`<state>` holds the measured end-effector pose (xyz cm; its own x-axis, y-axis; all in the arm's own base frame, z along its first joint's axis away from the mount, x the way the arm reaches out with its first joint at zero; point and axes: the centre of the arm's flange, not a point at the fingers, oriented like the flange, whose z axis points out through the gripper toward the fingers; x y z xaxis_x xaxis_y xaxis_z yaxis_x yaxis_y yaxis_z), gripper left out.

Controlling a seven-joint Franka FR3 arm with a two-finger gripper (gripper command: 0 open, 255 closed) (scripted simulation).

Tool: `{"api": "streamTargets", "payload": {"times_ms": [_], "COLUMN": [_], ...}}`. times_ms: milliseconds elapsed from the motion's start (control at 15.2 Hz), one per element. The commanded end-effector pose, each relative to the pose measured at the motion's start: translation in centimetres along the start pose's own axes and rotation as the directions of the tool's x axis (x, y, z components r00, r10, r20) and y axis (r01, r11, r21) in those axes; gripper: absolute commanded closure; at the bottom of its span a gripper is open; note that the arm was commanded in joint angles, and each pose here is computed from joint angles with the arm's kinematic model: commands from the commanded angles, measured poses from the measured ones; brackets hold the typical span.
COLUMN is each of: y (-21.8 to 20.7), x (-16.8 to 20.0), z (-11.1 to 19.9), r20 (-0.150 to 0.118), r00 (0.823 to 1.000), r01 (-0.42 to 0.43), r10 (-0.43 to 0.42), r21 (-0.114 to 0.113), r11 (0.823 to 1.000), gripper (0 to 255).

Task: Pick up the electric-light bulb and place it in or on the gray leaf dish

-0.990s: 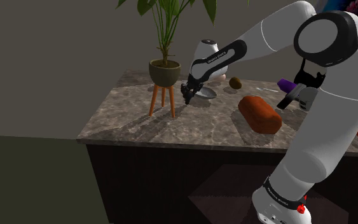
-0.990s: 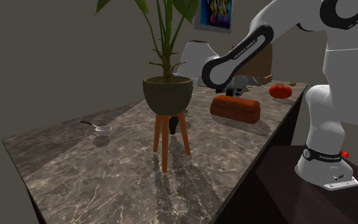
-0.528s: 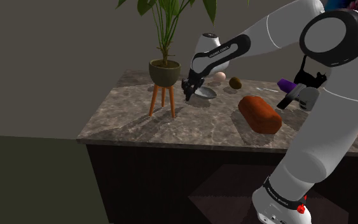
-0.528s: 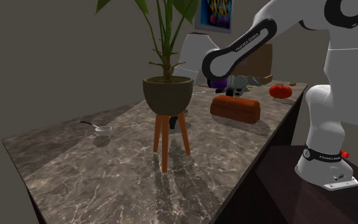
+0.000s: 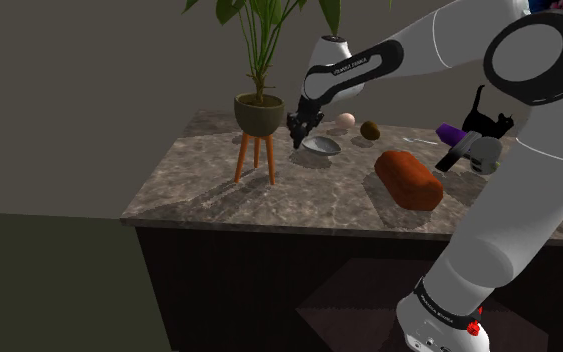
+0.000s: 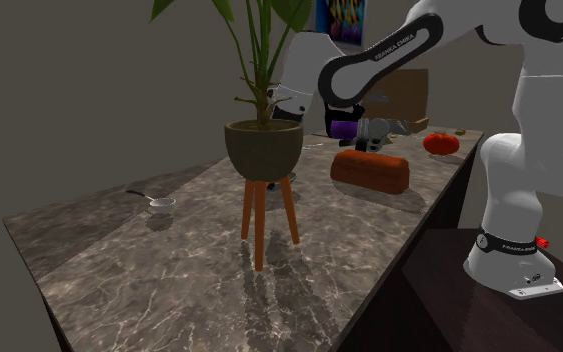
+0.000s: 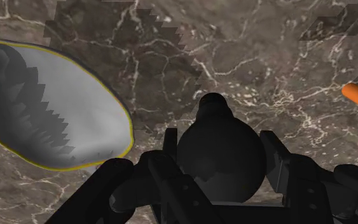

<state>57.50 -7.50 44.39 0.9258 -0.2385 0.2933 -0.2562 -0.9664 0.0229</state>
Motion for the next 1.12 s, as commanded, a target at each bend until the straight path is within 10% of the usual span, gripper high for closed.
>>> {"api": "streamTargets", "payload": {"times_ms": [0, 528, 1056], "y": [0.0, 0.1, 10.1], "x": [0.3, 1.5, 5.0], "z": [-1.0, -4.9, -4.8], "r20": [0.000, 0.000, 0.000], "r00": [1.000, 1.000, 1.000], "r01": [0.000, 0.000, 0.000], "r10": [0.000, 0.000, 0.000], "r21": [0.000, 0.000, 0.000], "r11": [1.000, 1.000, 1.000], "gripper": [255, 255, 255]}}
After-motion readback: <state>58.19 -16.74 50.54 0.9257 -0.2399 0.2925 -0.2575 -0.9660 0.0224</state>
